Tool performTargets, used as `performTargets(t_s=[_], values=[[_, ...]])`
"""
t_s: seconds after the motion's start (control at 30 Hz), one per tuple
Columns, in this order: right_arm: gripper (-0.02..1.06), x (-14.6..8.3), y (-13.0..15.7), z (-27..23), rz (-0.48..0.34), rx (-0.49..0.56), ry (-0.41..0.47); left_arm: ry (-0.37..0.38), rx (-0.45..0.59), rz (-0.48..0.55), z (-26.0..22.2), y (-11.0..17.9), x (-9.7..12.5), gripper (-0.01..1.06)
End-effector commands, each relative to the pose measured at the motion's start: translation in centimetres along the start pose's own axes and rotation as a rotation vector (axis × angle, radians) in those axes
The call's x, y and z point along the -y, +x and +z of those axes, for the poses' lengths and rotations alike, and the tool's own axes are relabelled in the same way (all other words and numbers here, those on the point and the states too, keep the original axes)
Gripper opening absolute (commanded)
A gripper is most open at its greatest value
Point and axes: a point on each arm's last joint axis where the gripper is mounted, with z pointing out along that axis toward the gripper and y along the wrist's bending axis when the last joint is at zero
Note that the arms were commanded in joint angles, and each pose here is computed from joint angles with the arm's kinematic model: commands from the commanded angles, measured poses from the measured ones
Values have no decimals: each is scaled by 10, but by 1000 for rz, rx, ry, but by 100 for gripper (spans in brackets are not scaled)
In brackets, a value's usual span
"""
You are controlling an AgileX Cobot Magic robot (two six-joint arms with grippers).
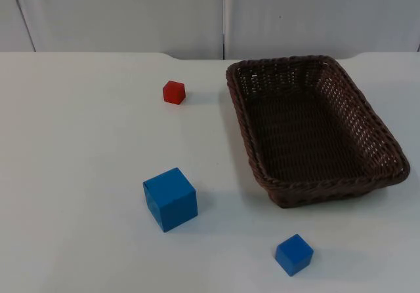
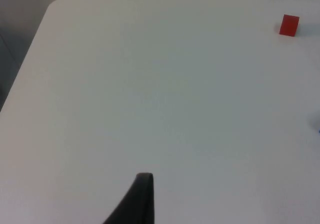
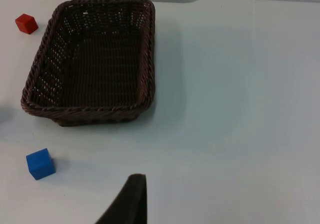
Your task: Pick up the basket with the left hand and place the largest block into the basket with the right hand.
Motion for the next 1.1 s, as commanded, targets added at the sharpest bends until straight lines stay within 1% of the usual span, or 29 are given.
performTargets(t_s=[0.0, 1.07], values=[[105, -1, 0, 0, 2, 6, 1, -7, 8, -8, 1, 0, -1, 105], [105, 0, 0, 0, -4, 6, 6, -10, 8, -15, 1, 0, -1, 105]])
